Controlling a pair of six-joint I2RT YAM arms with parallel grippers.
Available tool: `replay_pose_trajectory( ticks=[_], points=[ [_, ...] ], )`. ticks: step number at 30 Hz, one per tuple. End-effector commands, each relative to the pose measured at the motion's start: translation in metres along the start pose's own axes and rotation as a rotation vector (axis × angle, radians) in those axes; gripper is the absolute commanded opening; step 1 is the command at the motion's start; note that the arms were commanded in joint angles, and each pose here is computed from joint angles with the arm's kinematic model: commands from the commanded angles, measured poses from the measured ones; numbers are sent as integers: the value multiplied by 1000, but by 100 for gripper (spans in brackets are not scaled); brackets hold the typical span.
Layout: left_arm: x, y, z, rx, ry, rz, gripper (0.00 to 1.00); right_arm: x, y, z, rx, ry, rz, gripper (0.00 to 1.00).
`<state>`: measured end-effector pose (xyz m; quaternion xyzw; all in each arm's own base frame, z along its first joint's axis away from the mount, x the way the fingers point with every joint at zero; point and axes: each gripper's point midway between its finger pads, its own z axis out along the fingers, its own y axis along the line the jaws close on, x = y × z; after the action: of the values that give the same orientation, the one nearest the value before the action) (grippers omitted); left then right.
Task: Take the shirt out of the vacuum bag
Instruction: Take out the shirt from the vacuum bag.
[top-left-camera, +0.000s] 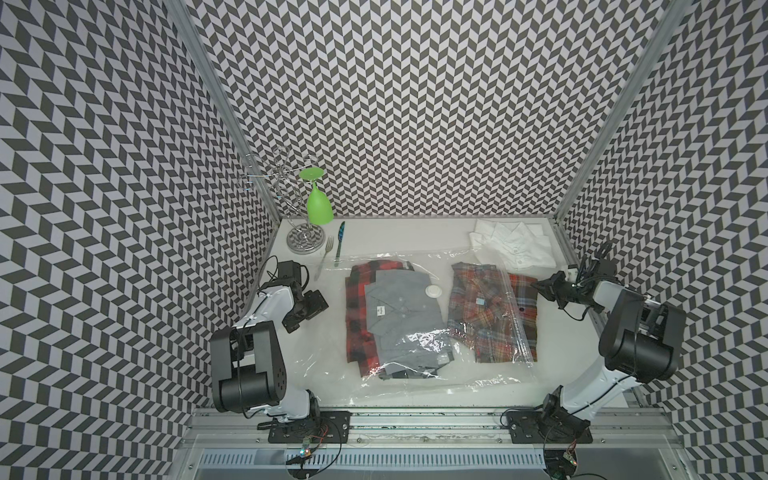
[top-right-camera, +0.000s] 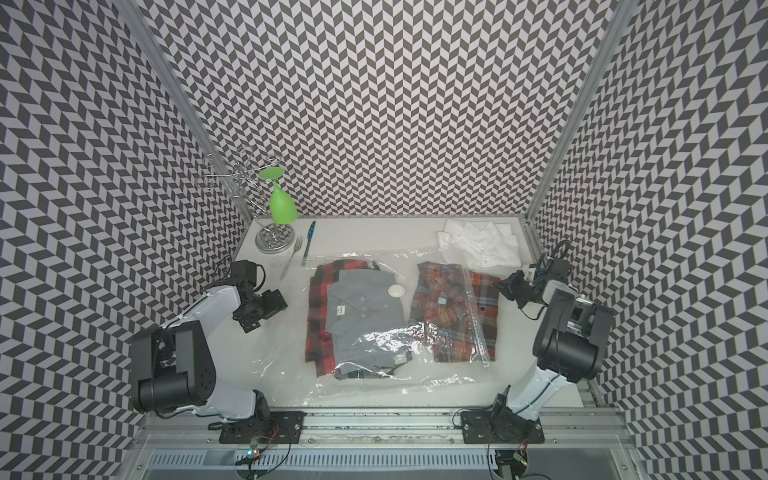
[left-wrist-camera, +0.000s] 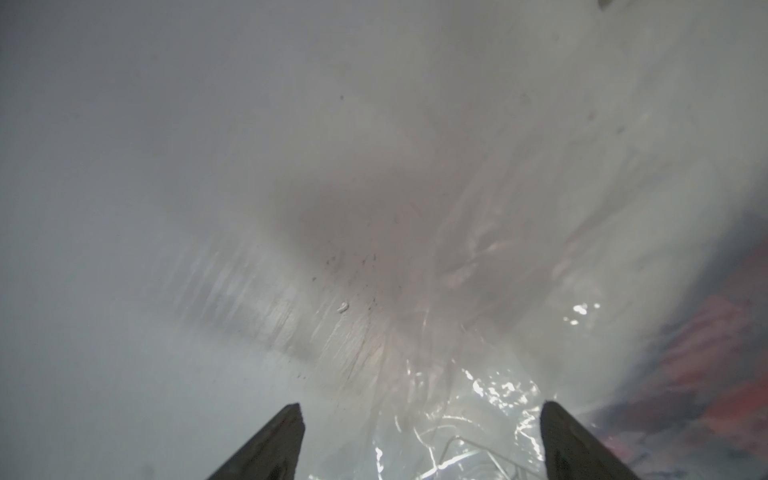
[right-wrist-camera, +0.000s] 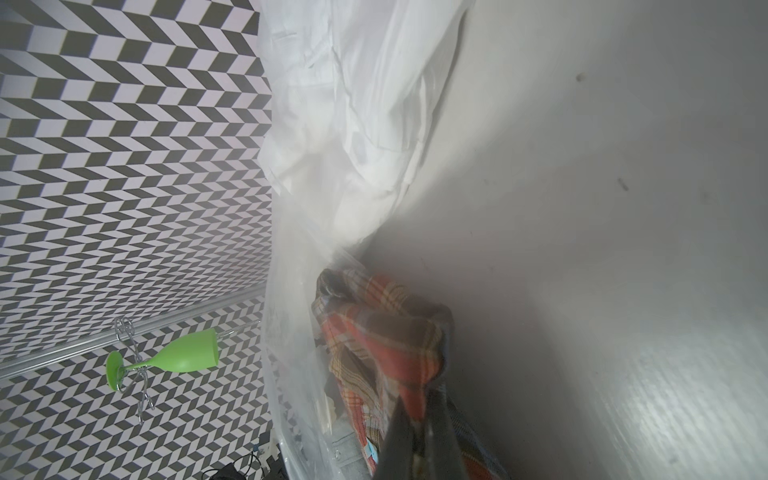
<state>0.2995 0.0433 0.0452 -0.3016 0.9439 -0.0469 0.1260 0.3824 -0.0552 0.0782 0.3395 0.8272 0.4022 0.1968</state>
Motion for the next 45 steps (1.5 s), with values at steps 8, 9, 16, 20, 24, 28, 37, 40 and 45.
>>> replay_pose_trajectory(
  ticks=[8,9,16,20,24,28,37,40,45],
  points=[
    [2,-12,16,73,13,52,28,4,1,0,-21,0,-28,0],
    [1,-10,17,67,12,50,20,4,0,1,-20,1,-27,0],
    [-14,5,18,10,-5,71,0,8,-1,2,-14,5,-23,0],
    [-36,26,10,7,-39,12,0,4,2,-1,-7,-10,-22,0],
    [-53,46,6,4,-59,-49,0,-1,5,-3,5,-14,-26,0],
    [-60,51,7,-14,-71,-50,0,-4,4,-4,34,-11,-32,0],
    [-70,71,5,-64,-86,-86,0,-9,-22,-16,146,-43,-1,0],
    [-81,78,3,-56,-95,-127,0,-20,-42,-35,189,-112,60,0],
    [-95,80,2,-61,-104,-143,0,-37,-72,-67,245,-217,166,0]
  ],
)
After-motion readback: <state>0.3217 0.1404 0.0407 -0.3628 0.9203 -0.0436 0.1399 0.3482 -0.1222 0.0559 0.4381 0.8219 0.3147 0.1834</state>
